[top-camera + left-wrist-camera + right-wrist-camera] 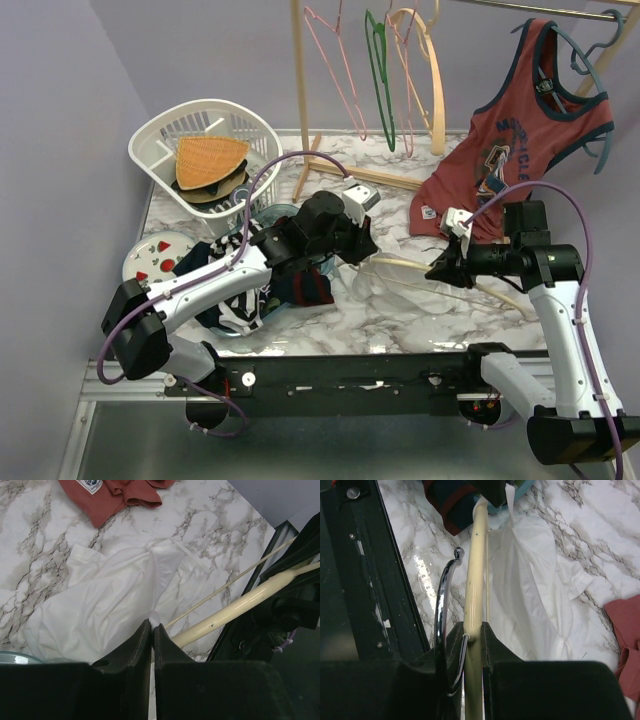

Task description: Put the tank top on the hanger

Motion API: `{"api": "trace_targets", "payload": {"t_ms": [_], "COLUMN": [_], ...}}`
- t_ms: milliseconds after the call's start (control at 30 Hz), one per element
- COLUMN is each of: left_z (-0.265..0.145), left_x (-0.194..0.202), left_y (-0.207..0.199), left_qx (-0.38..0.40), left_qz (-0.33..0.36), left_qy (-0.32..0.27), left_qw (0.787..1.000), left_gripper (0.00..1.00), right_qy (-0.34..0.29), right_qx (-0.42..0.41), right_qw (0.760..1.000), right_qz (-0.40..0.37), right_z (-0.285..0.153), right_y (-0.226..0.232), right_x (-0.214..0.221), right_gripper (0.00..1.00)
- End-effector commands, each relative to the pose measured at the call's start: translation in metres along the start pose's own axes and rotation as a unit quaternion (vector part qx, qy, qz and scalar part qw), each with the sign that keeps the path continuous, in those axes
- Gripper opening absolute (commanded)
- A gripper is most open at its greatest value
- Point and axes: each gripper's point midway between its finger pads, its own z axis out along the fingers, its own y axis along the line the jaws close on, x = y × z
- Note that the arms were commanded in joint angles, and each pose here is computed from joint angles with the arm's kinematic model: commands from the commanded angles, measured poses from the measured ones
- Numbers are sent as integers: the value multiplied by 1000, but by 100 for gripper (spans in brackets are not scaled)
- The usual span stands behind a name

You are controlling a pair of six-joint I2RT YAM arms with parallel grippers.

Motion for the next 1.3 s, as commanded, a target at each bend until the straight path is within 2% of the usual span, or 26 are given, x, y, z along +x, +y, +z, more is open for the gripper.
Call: {"api": "trace_targets", "payload": {"t_ms": [0, 100, 133, 200, 233, 300, 333, 433, 600, 633, 700, 800, 1000, 1133, 1267], "left_z": [-19, -25, -30, -36, -43, -54, -65, -84, -99, -103, -103, -102, -79, -68, -52], "left_x": [-12, -13, -16, -19, -24, -30, -37, -37, 11, 16, 33, 37, 29, 36, 51], "left_y": [-13, -17, -20, -22, -25, -22, -23, -22, -18, -18, -20, -22, -25, -35, -32], "left_qx": [25, 34, 39, 44, 47, 37, 35, 35, 83, 93, 120, 144, 168, 203, 201], "left_qz": [26, 42, 47, 64, 75, 109, 127, 193, 297, 331, 349, 396, 414, 404, 397], "left_qy": [-3, -3, -9, -12, -21, -29, -42, -49, 17, 18, 31, 26, 57, 81, 119], "left_qw": [999, 999, 998, 997, 996, 993, 990, 979, 951, 939, 929, 906, 893, 888, 888], "left_gripper": [20, 36, 48, 59, 69, 75, 82, 94, 96, 96, 96, 96, 92, 90, 85], "right_qy": [-43, -55, -57, -69, -72, -77, -80, -88, -92, -90, -91, -97, -107, -111, -110], "right_qx": [-3, -15, -22, -36, -42, -54, -62, -81, -93, -96, -103, -122, -144, -147, -153], "right_qw": [998, 997, 997, 996, 995, 995, 994, 991, 988, 987, 984, 980, 978, 977, 976], "right_qz": [-43, -48, -44, -46, -46, -43, -42, -52, -87, -89, -114, -120, -108, -110, -111], "right_z": [-5, -3, -1, 1, 3, 6, 7, 10, 16, 17, 18, 19, 18, 18, 20], "right_y": [1, 4, 4, 7, 7, 6, 8, 11, 9, 10, 10, 14, 14, 13, 14], "right_x": [-25, -29, -28, -29, -30, -29, -28, -27, -19, -17, -14, -14, -23, -27, -27], "right_gripper": [1, 1, 1, 1, 1, 1, 1, 1, 1, 1, 1, 1, 1, 1, 1]}}
